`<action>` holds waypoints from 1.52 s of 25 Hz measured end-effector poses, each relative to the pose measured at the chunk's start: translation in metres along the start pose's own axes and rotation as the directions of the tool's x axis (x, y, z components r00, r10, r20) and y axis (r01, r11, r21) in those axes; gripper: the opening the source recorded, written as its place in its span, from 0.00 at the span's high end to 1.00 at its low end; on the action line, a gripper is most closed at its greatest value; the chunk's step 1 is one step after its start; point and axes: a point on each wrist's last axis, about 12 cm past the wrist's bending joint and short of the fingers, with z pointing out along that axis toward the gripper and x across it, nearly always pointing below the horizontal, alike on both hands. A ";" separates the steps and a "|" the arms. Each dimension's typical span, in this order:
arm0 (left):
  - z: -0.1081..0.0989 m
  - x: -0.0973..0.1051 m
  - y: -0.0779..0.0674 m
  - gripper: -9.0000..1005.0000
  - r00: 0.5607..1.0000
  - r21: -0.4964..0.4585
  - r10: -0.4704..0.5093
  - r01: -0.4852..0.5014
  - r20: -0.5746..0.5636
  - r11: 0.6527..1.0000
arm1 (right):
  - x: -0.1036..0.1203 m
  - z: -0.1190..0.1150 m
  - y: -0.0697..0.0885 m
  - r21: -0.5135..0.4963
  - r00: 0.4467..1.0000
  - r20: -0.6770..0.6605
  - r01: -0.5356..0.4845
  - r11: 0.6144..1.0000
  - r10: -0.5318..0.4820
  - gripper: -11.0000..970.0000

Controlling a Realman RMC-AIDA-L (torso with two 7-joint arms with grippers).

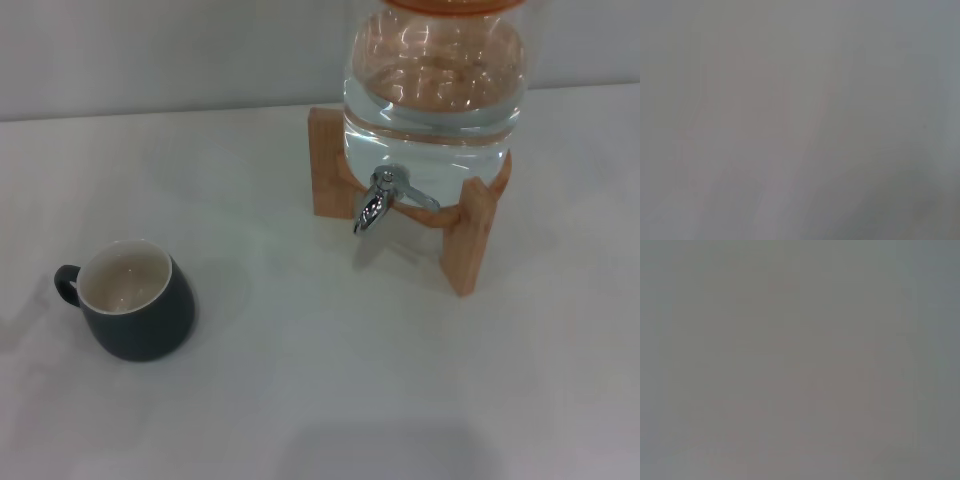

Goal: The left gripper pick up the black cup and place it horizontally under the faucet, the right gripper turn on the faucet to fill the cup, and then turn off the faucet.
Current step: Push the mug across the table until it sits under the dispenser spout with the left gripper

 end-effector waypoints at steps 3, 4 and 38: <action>0.000 0.000 0.000 0.12 1.000 0.002 0.002 -0.002 -0.002 1.000 | 0.000 0.000 0.000 0.000 1.000 0.001 0.000 1.000 0.000 0.13; 0.000 0.000 0.000 0.12 1.000 0.002 0.002 -0.002 -0.002 1.000 | 0.000 0.000 0.000 0.000 1.000 0.001 0.000 1.000 0.000 0.13; 0.034 0.035 0.000 0.12 0.989 0.007 -0.007 0.008 -0.146 1.000 | -0.001 0.002 0.001 -0.003 1.000 0.008 -0.004 1.000 0.004 0.13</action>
